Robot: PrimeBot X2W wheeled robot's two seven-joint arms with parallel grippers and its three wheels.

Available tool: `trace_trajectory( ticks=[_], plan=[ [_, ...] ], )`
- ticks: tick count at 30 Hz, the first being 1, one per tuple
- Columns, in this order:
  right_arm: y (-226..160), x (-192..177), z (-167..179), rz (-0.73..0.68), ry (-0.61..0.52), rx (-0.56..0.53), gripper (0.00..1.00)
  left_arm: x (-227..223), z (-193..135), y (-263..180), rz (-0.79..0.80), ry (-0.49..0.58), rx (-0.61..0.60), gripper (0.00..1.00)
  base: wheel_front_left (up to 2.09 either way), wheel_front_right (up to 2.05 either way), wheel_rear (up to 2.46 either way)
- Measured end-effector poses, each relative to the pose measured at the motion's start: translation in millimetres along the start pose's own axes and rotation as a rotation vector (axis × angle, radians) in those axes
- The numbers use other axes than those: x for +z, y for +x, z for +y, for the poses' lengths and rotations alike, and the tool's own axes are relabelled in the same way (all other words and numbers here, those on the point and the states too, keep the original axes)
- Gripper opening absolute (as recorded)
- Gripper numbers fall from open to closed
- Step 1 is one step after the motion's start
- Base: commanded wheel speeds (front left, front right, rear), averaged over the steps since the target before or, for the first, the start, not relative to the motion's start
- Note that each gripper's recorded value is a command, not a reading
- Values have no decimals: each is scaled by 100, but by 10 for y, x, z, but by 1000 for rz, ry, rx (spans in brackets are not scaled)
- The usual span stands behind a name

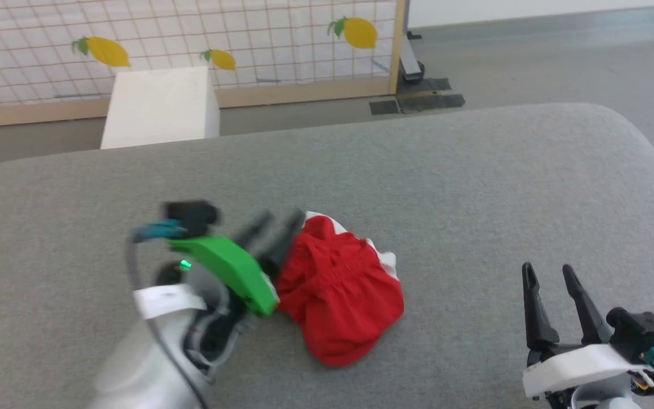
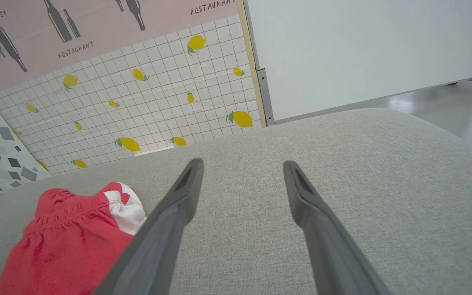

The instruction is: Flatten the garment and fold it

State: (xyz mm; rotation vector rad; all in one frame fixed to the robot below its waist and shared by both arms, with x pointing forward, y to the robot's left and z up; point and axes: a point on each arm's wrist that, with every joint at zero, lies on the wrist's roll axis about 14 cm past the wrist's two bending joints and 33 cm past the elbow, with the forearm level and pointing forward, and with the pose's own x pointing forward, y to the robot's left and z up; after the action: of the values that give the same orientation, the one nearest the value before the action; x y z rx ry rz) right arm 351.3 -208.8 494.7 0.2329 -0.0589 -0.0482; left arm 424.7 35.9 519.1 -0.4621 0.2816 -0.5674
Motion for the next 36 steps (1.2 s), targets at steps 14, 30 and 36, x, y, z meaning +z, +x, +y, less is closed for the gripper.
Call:
trace_trajectory(
  ticks=[14,30,36],
  plan=[
    [-26,-197,287,81,10,88,100,453,916,-1191,-375,286,450,100,0,0,0],
    [599,-775,1384,688,-323,419,100,215,1092,-1384,-419,146,558,100,0,0,0],
    [581,-1109,1473,830,-397,461,100,229,1208,-1405,-425,150,582,100,0,0,0]
  ],
)
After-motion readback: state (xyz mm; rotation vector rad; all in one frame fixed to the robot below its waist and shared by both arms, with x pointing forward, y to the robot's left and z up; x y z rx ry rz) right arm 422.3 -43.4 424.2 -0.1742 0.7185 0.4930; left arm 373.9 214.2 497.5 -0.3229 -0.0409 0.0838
